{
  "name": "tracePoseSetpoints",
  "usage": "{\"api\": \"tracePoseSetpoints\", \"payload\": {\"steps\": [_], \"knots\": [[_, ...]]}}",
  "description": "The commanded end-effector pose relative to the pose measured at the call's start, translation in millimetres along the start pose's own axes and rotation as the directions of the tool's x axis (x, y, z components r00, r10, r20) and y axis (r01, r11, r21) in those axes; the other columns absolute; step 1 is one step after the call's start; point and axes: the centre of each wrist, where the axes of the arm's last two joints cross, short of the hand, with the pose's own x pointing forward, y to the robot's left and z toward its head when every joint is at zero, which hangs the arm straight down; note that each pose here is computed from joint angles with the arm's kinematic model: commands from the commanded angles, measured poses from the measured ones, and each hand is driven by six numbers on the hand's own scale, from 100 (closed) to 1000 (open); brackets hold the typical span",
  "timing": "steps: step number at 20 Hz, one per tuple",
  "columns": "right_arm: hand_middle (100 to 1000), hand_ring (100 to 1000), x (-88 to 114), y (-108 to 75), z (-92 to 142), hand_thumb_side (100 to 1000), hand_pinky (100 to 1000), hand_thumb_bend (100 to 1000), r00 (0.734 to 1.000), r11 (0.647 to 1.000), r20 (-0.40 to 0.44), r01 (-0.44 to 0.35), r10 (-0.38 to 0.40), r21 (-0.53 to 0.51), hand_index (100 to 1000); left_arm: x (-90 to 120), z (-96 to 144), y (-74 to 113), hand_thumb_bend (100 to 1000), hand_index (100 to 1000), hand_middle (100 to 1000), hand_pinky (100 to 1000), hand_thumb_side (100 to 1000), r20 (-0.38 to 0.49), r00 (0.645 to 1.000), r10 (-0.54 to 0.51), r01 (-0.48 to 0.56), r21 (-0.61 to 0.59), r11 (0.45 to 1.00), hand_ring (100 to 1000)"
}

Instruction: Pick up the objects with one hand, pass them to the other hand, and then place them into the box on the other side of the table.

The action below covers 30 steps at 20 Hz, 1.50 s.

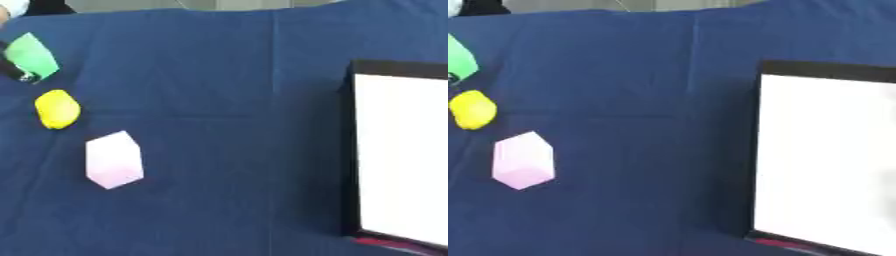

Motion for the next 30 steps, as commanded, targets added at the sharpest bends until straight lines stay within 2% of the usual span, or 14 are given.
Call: {"api": "tracePoseSetpoints", "payload": {"steps": [1, 9, 15, 21, 26, 30], "knots": [[714, 907, 7, -7.5, -1, 411, 871, 100, 1.000, 1.000, 0.019, -0.022, 0.022, 0.006, 980, 4, 9, 26.0, 344, 542, 499, 713, 100, 0.066, 0.998, -0.003, -0.001, 0.057, 0.998, 614], [717, 907, 7, -12.5, 1, 395, 871, 100, 1.000, 1.000, 0.013, -0.002, 0.002, 0.004, 980, 32, 25, 23.8, 300, 535, 486, 714, 100, 0.262, 0.965, -0.022, 0.009, 0.049, 0.999, 598], [724, 908, 19, -19.8, -14, 343, 871, 100, 0.996, 0.998, 0.083, 0.029, -0.034, 0.055, 977, 65, 42, 4.9, 253, 535, 480, 719, 100, 0.427, 0.904, -0.008, 0.013, -0.008, 1.000, 590], [740, 911, 54, -25.4, -55, 276, 872, 100, 0.969, 0.980, 0.231, 0.036, -0.082, 0.195, 971, 93, 68, -25.3, 194, 536, 472, 724, 100, 0.577, 0.815, 0.050, 0.003, -0.091, 0.996, 579], [768, 922, 93, -21.2, -90, 226, 874, 100, 0.945, 0.947, 0.315, -0.014, -0.093, 0.321, 968, 117, 92, -54.4, 171, 537, 467, 727, 100, 0.664, 0.738, 0.118, -0.022, -0.152, 0.988, 573], [780, 929, 116, -12.9, -108, 213, 876, 100, 0.933, 0.919, 0.353, -0.072, -0.075, 0.387, 968, 133, 111, -73.5, 146, 538, 464, 728, 100, 0.728, 0.671, 0.143, -0.032, -0.164, 0.986, 568]]}}
